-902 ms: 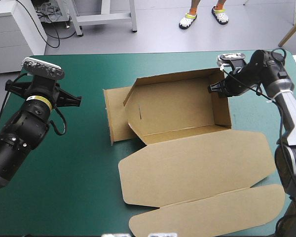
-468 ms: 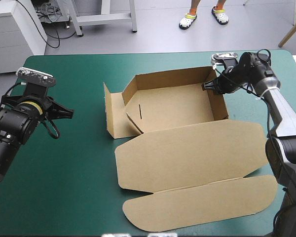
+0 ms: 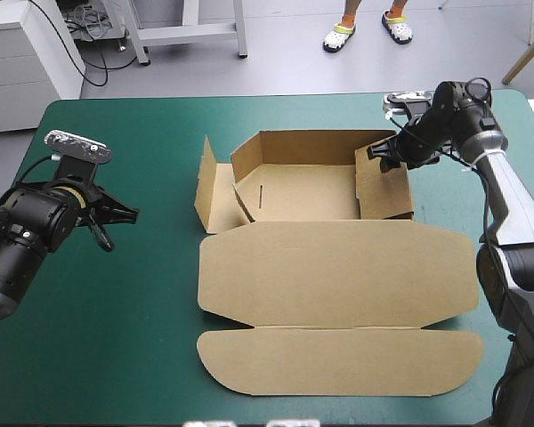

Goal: Fold the box

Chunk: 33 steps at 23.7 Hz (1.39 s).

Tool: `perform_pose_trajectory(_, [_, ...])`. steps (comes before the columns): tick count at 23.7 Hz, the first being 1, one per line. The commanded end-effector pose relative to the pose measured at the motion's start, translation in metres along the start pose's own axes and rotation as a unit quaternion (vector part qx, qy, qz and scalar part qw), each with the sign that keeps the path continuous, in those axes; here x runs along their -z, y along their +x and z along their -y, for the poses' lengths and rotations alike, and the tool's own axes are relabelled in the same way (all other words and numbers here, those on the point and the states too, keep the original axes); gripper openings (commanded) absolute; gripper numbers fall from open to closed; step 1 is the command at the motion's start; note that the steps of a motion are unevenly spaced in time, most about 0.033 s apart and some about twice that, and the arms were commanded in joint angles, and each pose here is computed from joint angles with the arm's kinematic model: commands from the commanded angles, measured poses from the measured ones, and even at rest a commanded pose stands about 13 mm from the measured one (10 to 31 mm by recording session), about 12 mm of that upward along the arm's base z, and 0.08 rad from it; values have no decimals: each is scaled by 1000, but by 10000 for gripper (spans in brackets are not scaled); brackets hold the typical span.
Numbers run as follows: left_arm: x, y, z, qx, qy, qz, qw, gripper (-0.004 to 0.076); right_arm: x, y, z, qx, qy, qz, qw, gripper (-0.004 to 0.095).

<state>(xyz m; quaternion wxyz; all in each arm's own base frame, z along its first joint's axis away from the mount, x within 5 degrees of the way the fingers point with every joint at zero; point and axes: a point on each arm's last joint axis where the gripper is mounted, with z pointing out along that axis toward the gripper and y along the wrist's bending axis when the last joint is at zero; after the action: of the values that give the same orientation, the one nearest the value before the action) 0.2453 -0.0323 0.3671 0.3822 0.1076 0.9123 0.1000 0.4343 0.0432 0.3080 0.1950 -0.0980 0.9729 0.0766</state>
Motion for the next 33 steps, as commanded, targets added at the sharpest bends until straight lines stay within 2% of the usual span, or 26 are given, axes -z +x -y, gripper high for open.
perform_pose_trajectory(1, [9, -10, -8, 15, -7, 37, 999, -6, 64, -8, -10, 13, 15, 82, 996, 526])
perform_pose_trajectory(4, [4, -7, -20, 47, -7, 29, 998, -6, 87, -4, -10, 19, 38, 104, 994, 526])
perform_pose_trajectory(8, [-1, 0, -42, 97, -3, 18, 995, -6, 119, 3, -12, -13, 59, 137, 989, 526])
perform_pose_trajectory(12, [-3, 7, -62, 145, -1, 13, 989, -6, 145, 10, -16, -20, 60, 165, 984, 526])
perform_pose_trajectory(16, [-2, 14, -78, 202, 31, 20, 979, -6, 161, 16, -22, -22, 48, 183, 982, 526])
perform_pose_trajectory(21, [-2, 15, -73, 202, 65, 12, 977, -6, 127, 18, -17, -30, 44, 132, 990, 526])
perform_pose_trajectory(27, [-1, 14, -68, 203, 96, 10, 974, -10, 45, 10, -8, -49, 9, 36, 998, 526])
perform_pose_trajectory(33, [-1, 15, -67, 201, 98, 4, 975, -10, 15, 8, -2, -51, 9, 7, 999, 526])
